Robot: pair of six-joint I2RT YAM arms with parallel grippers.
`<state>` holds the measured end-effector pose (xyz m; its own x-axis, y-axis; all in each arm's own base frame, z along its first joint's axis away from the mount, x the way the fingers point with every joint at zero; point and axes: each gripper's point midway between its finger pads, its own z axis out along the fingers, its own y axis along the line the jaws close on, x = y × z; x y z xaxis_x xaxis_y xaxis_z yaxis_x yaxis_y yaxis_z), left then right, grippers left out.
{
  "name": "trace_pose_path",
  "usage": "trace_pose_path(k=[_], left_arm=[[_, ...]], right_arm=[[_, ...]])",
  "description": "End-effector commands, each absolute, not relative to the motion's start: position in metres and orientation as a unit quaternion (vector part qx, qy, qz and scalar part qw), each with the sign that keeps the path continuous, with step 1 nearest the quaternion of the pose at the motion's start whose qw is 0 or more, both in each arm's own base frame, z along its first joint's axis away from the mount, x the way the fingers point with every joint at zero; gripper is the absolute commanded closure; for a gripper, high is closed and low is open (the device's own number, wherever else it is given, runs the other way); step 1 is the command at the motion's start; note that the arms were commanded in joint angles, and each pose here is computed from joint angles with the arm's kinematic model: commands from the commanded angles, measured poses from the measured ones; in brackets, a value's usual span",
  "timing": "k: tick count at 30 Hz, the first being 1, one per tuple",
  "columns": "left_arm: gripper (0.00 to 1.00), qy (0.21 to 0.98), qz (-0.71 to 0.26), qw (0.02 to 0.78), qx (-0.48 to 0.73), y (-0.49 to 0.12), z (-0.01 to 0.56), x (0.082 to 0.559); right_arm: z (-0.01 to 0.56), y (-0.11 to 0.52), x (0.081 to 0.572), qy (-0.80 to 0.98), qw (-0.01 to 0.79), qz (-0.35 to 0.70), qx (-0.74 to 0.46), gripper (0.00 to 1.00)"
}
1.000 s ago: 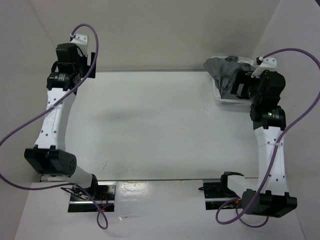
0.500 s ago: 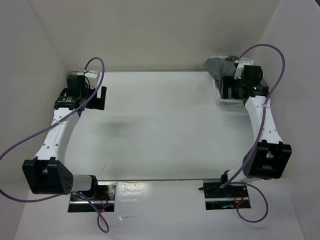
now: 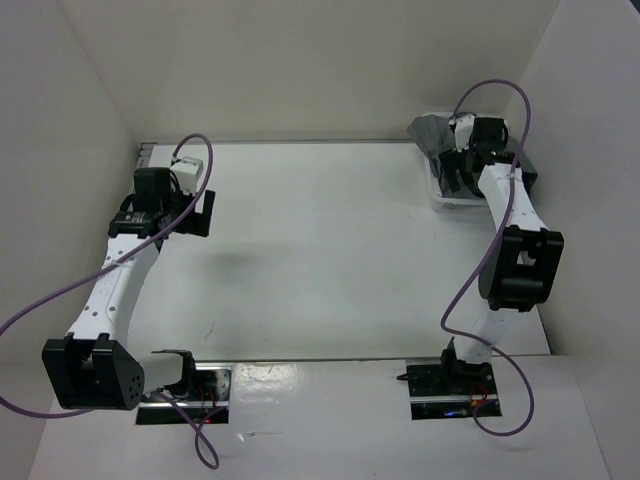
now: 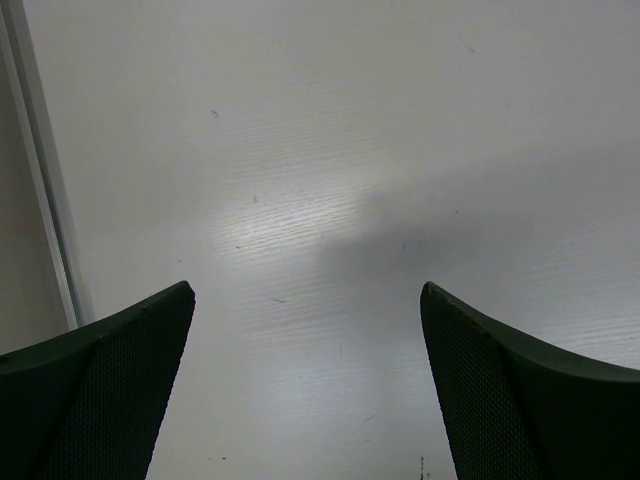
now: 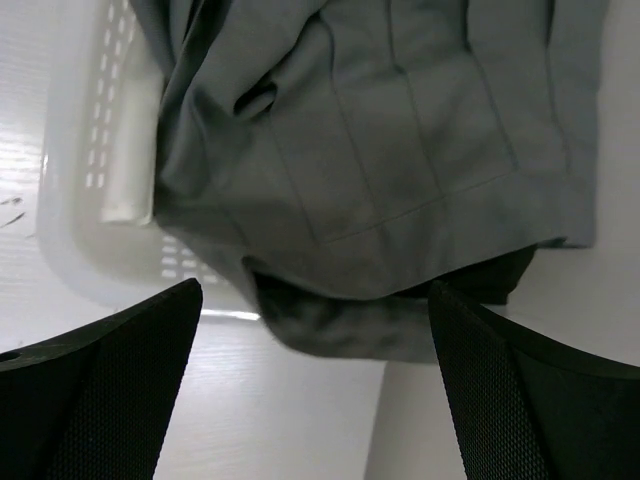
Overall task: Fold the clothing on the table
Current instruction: Grab the skirt from the pile
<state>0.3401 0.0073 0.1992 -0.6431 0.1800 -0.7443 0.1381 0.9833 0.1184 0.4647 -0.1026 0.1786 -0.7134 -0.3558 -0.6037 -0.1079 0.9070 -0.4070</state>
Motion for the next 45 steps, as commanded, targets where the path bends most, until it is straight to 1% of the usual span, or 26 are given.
trace_pose_path(k=[1,4,5,9,13,18,23,24,31,32,34,37,38,39,41,42,45], left_arm=[[0.00,0.893,0.027,0.437,0.104,0.009,0.213,0.340],[0.00,0.893,0.035,0.436,0.103,0.014,0.213,0.340],[0.00,0.893,0.035,0.436,0.103,0.014,0.213,0.340],[0.00,0.898,0.036,0.428,0.099,0.017,0.208,0.336],[0.00,0.899,0.037,0.424,0.103,0.017,0.206,0.335],[0.00,0.900,0.036,0.420,0.113,0.016,0.205,0.333],[0.00,0.902,0.042,0.415,0.115,0.018,0.203,0.331],[0.00,0.902,0.042,0.415,0.115,0.018,0.203,0.331],[0.00,0.903,0.047,0.410,0.117,0.020,0.202,0.330],[0.00,0.903,0.047,0.410,0.117,0.020,0.202,0.330],[0.00,0.903,0.047,0.410,0.117,0.020,0.202,0.330],[0.00,0.903,0.047,0.410,0.117,0.020,0.202,0.330],[0.00,0.903,0.047,0.410,0.117,0.020,0.202,0.330],[0.00,0.903,0.047,0.410,0.117,0.020,0.202,0.330],[0.00,0.903,0.047,0.410,0.117,0.020,0.202,0.330],[0.00,0.903,0.047,0.410,0.117,0.020,0.202,0.330],[0.00,0.903,0.047,0.410,0.117,0.020,0.202,0.330]], right_arm=[[0.222,-0.123,0.495,0.874,0.397,-0.232,-0.159,0.03],[0.215,-0.123,0.500,0.874,0.395,-0.221,-0.177,0.04],[0.215,-0.121,0.501,0.873,0.395,-0.219,-0.183,0.06],[0.196,-0.121,0.507,0.877,0.377,-0.213,-0.211,0.06],[0.181,-0.111,0.498,0.885,0.354,-0.163,-0.253,0.06],[0.169,-0.098,0.489,0.883,0.338,-0.130,-0.298,0.06],[0.161,-0.092,0.487,0.882,0.330,-0.099,-0.321,0.13],[0.160,-0.090,0.485,0.881,0.328,-0.095,-0.328,0.13],[0.138,-0.093,0.482,0.887,0.303,-0.081,-0.339,0.26],[0.138,-0.093,0.482,0.887,0.303,-0.081,-0.339,0.33],[0.137,-0.097,0.484,0.888,0.305,-0.079,-0.336,0.40],[0.133,-0.097,0.484,0.889,0.301,-0.077,-0.336,0.56],[0.131,-0.101,0.481,0.892,0.297,-0.076,-0.332,0.62],[0.131,-0.101,0.481,0.892,0.297,-0.076,-0.332,0.78],[0.131,-0.105,0.480,0.895,0.297,-0.075,-0.323,0.96],[0.139,-0.105,0.482,0.893,0.308,-0.080,-0.318,1.00],[0.155,-0.109,0.480,0.891,0.322,-0.088,-0.309,1.00]])
